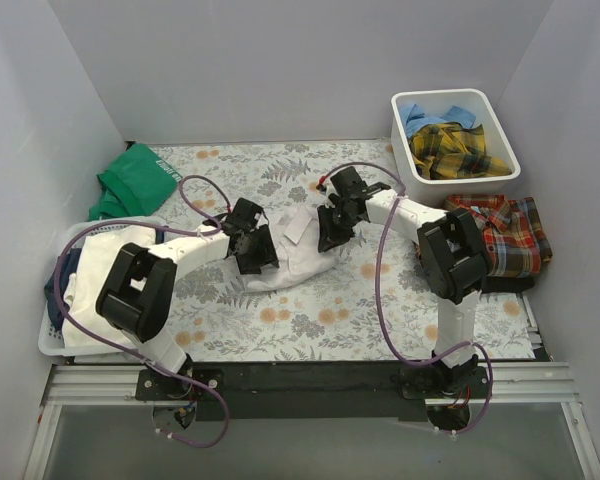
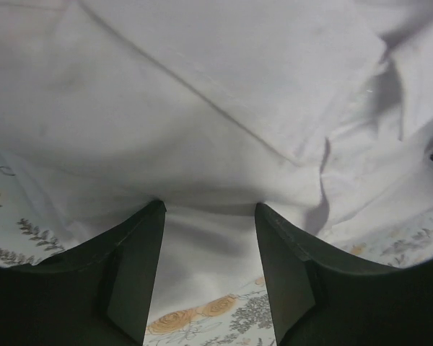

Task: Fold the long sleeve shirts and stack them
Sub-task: Fold the shirt

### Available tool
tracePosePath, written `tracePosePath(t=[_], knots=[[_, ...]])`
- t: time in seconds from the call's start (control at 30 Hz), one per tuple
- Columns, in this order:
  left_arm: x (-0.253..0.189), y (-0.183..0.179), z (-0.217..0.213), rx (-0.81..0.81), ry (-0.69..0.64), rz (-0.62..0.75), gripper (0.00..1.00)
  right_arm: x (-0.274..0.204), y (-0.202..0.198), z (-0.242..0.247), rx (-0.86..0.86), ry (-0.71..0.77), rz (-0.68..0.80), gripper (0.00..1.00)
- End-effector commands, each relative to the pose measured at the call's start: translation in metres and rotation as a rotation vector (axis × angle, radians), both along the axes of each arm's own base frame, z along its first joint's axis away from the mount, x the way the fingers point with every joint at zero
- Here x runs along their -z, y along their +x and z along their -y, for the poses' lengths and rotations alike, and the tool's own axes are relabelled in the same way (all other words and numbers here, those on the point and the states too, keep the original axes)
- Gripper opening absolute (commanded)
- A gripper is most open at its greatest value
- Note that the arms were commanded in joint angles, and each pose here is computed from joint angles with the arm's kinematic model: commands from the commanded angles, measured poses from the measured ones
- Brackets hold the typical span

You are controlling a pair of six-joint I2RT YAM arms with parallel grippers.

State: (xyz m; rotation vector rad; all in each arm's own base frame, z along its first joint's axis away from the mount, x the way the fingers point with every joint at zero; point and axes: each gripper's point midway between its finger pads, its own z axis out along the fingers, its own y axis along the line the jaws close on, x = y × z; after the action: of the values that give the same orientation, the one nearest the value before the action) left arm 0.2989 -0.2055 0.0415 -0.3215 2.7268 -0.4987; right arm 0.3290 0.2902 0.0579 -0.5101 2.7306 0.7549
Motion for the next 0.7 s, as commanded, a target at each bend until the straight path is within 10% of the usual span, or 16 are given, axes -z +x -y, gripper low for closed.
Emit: tracePosePath(t=[0.0,0.67], knots=[[0.008,-0.005,-0.044,-0.103,0.2,-0.002,0.54,0.017,-0.008,0.001,0.015,0.01,-0.04,0.24],[-0.048,0.002,-0.093,-0.155,0.441,0.089,0.58,-0.022,-0.052,-0.004,-0.02,0.036,0.02,0.21]])
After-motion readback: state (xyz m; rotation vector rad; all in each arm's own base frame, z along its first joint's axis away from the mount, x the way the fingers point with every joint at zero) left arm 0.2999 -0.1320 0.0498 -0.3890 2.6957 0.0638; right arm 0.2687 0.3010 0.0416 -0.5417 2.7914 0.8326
